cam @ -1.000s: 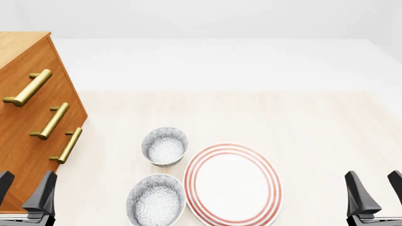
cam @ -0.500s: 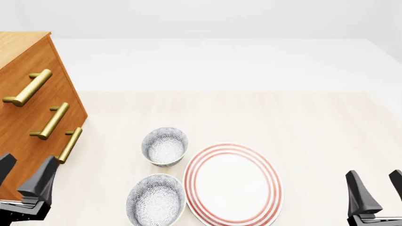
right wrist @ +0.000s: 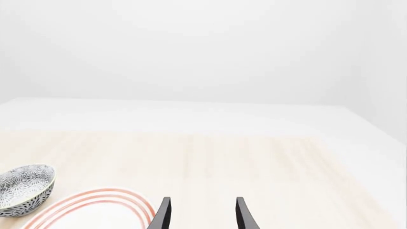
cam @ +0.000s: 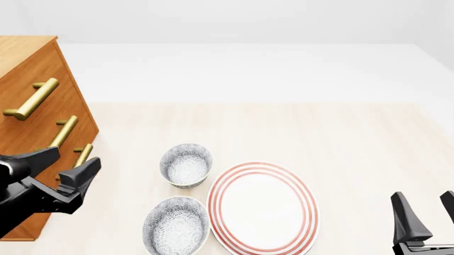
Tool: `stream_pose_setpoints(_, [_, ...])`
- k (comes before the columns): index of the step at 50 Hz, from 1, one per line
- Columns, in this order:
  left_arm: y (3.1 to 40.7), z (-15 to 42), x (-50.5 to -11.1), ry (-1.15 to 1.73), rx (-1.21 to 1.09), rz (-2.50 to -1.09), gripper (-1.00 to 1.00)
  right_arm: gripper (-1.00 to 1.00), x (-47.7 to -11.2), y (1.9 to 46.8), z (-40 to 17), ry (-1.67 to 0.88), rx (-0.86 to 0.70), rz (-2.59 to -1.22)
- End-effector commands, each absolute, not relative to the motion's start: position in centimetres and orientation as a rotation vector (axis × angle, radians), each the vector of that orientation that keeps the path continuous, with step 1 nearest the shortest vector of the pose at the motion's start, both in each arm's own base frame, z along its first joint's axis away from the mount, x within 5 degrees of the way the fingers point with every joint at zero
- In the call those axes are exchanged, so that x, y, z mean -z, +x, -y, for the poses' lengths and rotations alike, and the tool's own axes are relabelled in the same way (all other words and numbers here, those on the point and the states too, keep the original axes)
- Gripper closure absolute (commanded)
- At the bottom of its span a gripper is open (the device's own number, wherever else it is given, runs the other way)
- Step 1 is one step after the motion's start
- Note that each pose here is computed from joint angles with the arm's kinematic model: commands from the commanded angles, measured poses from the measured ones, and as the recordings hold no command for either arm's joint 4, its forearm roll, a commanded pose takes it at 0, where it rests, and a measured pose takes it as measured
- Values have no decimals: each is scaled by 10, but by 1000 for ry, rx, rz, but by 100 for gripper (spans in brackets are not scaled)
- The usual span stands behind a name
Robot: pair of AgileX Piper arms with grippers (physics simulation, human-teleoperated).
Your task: Stack the bowl in the middle on the bowl at the back.
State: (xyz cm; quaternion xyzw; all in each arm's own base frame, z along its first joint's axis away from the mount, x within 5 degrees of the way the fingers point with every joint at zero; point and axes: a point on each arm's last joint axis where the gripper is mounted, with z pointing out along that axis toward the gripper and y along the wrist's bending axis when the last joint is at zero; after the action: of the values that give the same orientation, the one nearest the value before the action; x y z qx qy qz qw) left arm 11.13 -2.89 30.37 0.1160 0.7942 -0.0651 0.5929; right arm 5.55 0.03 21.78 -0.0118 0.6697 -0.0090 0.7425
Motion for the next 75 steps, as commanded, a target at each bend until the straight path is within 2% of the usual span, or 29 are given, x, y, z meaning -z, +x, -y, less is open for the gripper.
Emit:
stream_pose_setpoints(1, [137,42,-307,307,183,-2049,-100,-100,-218,55,0,-29,22,-1467])
stream_pose_setpoints(14, [148,48,-303,249,222,-2225,-100,-100,-218,55,0,-32,24,-1466])
stream_pose_setpoints(22, [135,58,-285,247,304,-2316,-100,-100,-218,55,0,-35,25,-1465])
stream_pose_setpoints(35, [118,64,-260,213,405,-2355,-100,-100,-219,55,-1,-34,24,-1463])
stream_pose_setpoints(56, [127,63,-216,29,446,-2363,-100,-100,-218,55,0,-33,23,-1463])
stream_pose_setpoints(75, [128,72,-174,-9,500,-2398,-100,-100,-219,55,0,-33,22,-1463])
